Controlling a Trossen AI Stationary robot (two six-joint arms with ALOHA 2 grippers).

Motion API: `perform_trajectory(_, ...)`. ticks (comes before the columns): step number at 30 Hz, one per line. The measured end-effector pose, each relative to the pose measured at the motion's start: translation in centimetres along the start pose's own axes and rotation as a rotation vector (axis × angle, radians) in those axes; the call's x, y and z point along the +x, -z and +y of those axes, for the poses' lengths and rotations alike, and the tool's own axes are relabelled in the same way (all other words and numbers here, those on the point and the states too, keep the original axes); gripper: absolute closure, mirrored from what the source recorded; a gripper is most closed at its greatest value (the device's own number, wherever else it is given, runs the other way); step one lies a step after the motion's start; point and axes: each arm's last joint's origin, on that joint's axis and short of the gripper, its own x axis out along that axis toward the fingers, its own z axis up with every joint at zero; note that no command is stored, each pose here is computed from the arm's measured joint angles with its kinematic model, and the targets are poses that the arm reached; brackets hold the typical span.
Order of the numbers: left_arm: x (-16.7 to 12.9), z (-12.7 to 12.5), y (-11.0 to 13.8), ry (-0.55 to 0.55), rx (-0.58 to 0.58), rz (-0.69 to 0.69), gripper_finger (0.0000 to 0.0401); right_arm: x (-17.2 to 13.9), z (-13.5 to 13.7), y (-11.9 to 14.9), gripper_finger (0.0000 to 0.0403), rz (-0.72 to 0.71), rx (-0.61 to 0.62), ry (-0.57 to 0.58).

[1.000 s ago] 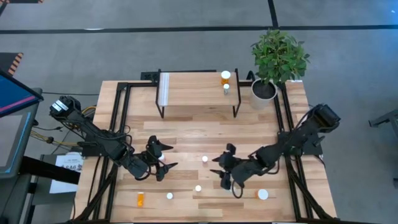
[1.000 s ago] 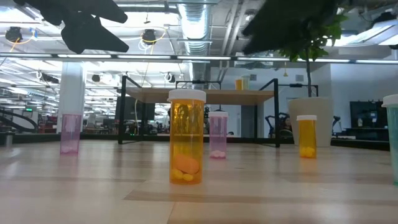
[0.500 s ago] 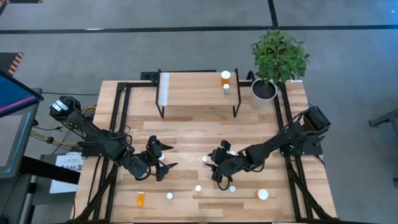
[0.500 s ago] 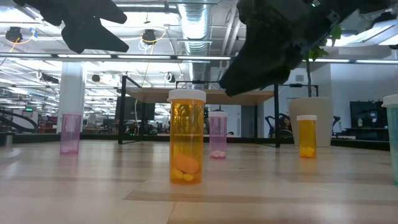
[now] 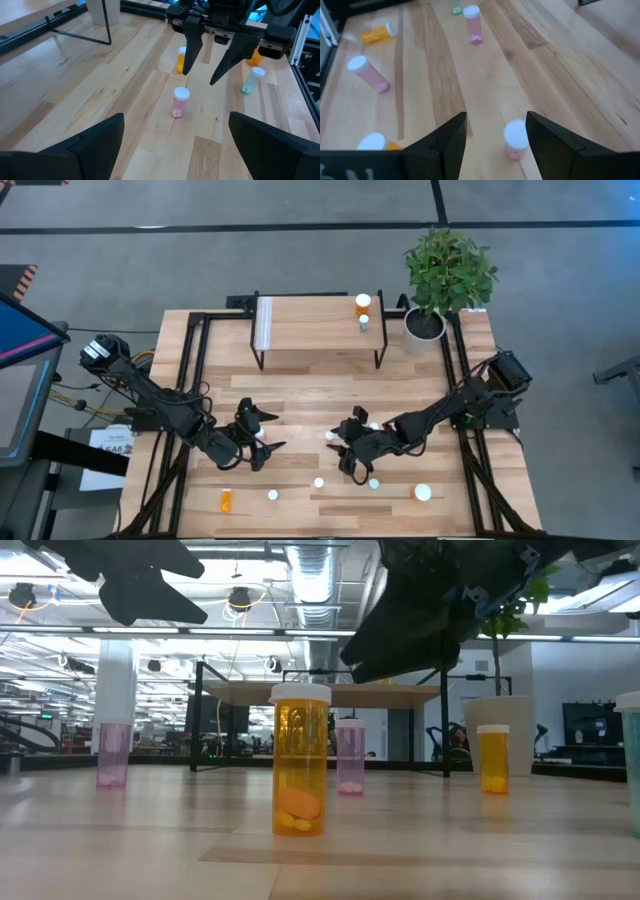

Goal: Pick and place medicine bottles onto shelf by color
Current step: Put the top right small purple pill bottle on the shelf

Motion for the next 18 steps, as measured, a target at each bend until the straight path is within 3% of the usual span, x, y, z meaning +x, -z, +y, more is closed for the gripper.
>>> perform_trajectory(18,0.01,0.06,-0.05,-0.019,0.004,-0.014,0.0056,-0.2,0.36,0.13,0.0179,-0.003,0.016,-0.015)
